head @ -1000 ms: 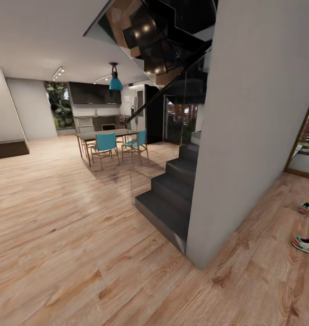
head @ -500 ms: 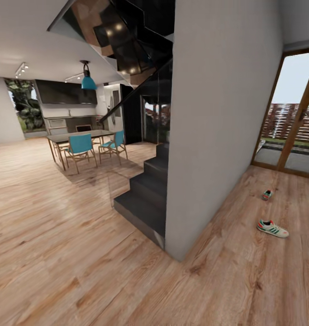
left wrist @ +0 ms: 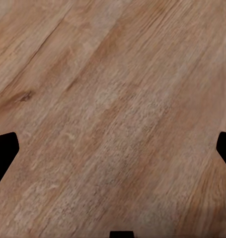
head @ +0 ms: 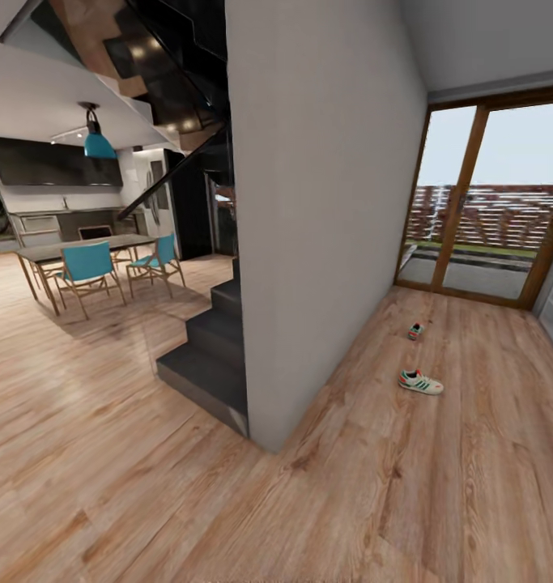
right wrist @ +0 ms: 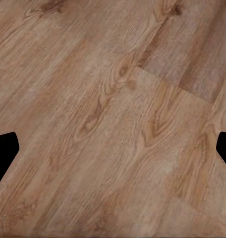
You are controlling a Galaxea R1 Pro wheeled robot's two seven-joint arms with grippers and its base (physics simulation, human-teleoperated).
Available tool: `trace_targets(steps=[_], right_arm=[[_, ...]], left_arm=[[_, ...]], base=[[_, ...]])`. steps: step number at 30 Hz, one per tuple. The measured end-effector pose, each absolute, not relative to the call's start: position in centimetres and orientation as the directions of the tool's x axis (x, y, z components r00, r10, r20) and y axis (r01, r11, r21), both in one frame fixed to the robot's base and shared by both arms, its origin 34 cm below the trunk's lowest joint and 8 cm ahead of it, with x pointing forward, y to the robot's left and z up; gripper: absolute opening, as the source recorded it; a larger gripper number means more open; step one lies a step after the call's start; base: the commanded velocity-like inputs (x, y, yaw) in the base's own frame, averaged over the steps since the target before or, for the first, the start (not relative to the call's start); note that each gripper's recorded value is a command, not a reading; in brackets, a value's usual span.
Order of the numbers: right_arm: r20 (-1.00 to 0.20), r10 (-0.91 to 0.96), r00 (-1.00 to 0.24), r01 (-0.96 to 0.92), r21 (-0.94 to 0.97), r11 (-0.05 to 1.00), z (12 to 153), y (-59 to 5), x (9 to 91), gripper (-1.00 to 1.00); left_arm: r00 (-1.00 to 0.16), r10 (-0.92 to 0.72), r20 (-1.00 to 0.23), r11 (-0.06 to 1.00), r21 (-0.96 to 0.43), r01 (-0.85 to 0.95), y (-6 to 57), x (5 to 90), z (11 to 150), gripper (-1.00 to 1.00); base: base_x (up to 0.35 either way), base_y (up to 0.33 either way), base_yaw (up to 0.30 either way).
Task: Pick up the two gym shoes and the two sandals from the corridor floor and place them onto the hallstand (shoe rack) in the corridor, making sure they are on the rack and not on the floor. Arrange them so the two gym shoes are next to each other and the two sandals are next to each other.
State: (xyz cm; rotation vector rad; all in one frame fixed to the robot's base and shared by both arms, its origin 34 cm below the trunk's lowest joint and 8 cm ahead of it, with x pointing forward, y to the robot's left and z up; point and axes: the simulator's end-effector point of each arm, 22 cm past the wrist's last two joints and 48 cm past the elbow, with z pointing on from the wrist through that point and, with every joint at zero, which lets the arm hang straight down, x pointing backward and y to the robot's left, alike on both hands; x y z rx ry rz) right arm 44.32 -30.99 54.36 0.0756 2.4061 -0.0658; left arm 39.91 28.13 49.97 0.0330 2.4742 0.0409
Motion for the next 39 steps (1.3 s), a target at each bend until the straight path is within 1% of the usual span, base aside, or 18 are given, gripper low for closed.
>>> trace_targets(steps=[8, 14, 23, 39], right_arm=[[-0.671, 0.036, -0.741, 0.073, -0.027, 0.997, 54.38, -30.99, 44.32, 1.0], [-0.672, 0.036, -0.74, 0.073, -0.027, 0.997, 54.41, -30.98, 44.33, 1.0], [-0.672, 0.035, -0.74, 0.072, -0.027, 0.997, 54.42, -30.96, 44.32, 1.0], [-0.672, 0.035, -0.74, 0.072, -0.027, 0.997, 54.43, -30.96, 44.32, 1.0]], left_arm=[[-0.785, 0.034, -0.619, 0.999, 0.038, 0.013, 28.13, 39.94, 49.99, 1.0], [-0.785, 0.034, -0.619, 0.999, 0.038, 0.013, 28.14, 39.94, 50.01, 1.0], [-0.784, 0.034, -0.619, 0.999, 0.038, 0.013, 28.14, 39.94, 50.02, 1.0], [-0.785, 0.034, -0.619, 0.999, 0.04, 0.012, 28.35, 39.88, 50.02, 1.0]], base=[[-0.052, -0.237, -0.3], [0.119, -0.223, -0.3], [0.253, -0.141, -0.3], [0.326, -0.013, -0.3]])
